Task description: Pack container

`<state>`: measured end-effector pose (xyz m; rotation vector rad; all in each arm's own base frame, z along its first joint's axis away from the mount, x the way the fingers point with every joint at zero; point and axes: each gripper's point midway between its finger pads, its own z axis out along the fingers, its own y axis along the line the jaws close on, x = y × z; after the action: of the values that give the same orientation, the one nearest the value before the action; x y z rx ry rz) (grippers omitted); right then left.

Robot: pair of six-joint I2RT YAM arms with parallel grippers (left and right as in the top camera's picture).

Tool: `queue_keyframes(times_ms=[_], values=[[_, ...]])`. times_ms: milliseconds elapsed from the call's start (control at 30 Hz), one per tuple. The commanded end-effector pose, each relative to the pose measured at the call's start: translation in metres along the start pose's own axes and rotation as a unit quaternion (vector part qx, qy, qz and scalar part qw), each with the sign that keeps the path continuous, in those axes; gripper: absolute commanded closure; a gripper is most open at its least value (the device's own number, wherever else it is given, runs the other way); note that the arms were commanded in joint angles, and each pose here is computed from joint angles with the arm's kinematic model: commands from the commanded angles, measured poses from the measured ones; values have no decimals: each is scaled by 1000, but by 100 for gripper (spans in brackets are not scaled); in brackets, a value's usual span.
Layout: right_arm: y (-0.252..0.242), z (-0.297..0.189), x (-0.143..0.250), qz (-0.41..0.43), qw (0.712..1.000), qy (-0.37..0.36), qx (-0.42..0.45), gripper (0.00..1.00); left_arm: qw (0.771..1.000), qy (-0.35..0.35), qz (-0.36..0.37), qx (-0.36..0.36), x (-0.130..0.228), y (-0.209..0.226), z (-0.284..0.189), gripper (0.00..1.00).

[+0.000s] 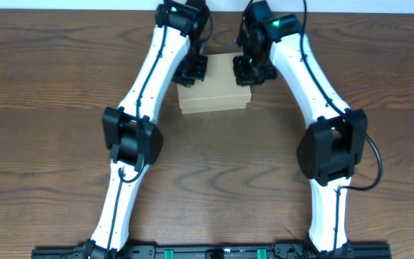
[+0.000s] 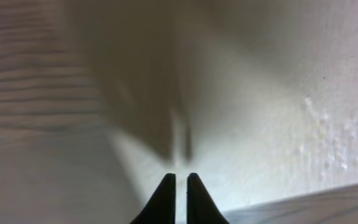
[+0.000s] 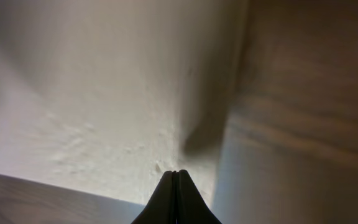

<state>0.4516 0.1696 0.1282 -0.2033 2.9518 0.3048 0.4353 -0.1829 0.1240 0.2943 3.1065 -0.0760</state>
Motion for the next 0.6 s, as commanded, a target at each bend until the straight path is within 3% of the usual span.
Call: queue_keyframes(times_ms=[0,267,467,567], values=[[-15,-107,-36,11,990,-142,9,99,997,-67,-20,-36,18,38,-84,85],[-74,-254,-39,65,946,-312,56,99,967,-222,-114,-59,61,120,-215,62],[-91,-319,-24,82,915,-389,67,98,936,-287,-190,-75,102,175,-268,51],[-88,-346,-17,72,900,-424,70,80,927,-308,-206,-64,113,183,-282,44]])
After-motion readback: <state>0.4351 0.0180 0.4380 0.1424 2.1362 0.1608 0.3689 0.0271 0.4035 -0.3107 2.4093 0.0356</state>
